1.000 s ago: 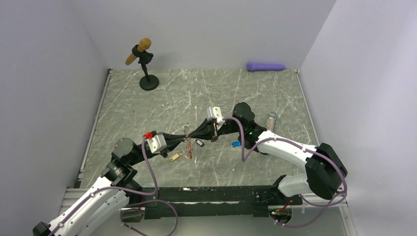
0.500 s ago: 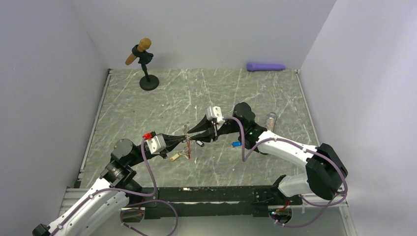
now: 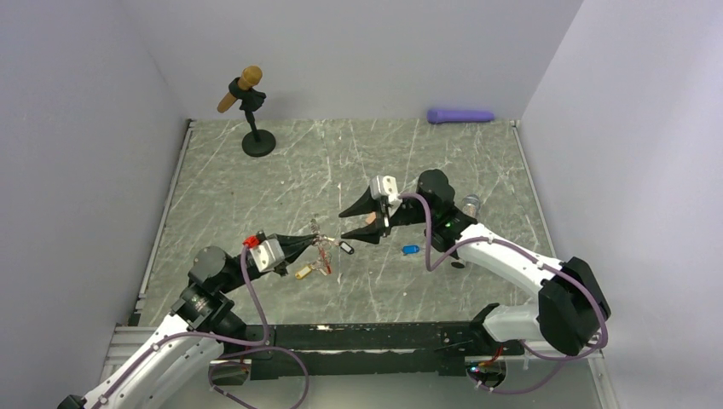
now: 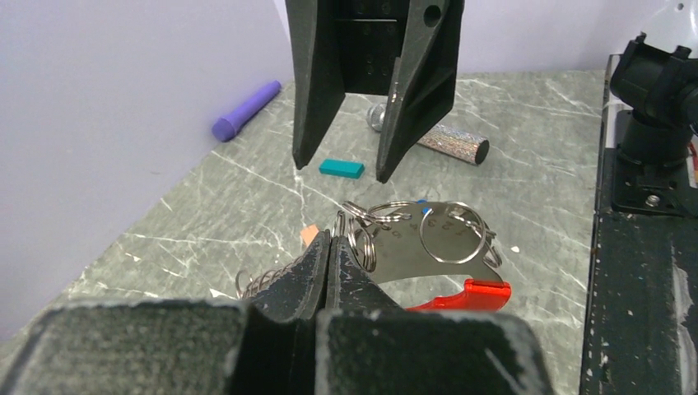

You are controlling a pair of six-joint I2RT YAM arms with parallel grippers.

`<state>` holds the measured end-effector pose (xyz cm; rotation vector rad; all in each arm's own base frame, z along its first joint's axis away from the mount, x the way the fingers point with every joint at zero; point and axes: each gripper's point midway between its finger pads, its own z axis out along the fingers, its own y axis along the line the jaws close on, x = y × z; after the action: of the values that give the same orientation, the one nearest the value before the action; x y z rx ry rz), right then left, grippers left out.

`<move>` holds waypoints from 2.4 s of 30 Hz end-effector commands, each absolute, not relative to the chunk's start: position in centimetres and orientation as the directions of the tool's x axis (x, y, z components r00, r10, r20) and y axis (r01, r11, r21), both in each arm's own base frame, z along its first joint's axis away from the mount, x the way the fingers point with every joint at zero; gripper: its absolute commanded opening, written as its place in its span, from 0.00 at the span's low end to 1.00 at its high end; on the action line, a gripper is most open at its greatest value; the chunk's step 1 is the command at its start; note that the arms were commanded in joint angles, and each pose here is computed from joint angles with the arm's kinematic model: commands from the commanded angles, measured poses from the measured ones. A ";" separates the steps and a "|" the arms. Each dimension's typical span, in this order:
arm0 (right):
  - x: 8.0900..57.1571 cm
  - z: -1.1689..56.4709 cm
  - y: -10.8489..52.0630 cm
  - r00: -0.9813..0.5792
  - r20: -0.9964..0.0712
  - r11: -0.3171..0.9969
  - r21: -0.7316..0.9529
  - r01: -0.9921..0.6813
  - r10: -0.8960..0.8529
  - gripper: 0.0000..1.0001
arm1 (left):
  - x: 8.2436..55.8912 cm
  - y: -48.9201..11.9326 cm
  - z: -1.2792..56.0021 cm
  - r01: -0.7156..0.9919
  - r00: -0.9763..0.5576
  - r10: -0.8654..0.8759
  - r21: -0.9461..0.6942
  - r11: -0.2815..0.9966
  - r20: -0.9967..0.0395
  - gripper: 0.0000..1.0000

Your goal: Put the keys on the keyring

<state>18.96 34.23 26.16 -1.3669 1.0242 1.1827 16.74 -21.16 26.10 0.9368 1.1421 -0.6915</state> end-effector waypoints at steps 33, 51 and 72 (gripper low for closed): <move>16.9 26.8 33.0 -0.237 -0.971 -0.153 0.231 -0.961 0.022 0.75 | 17.4 -22.0 25.5 0.857 0.353 0.253 0.419 0.299 -0.901 0.00; 11.6 25.3 35.3 -0.216 -0.976 -0.315 0.207 -0.926 -0.005 0.79 | 16.6 -22.8 25.7 0.868 0.385 0.188 0.424 0.261 -0.904 0.00; 13.0 25.8 35.9 -0.241 -0.969 -0.221 0.226 -0.949 0.044 0.73 | 17.5 -22.8 24.9 0.880 0.292 0.153 0.328 0.345 -0.944 0.00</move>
<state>13.24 35.70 23.60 -1.1942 1.3330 1.5783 17.24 -22.40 23.18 1.1704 1.2428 -0.6493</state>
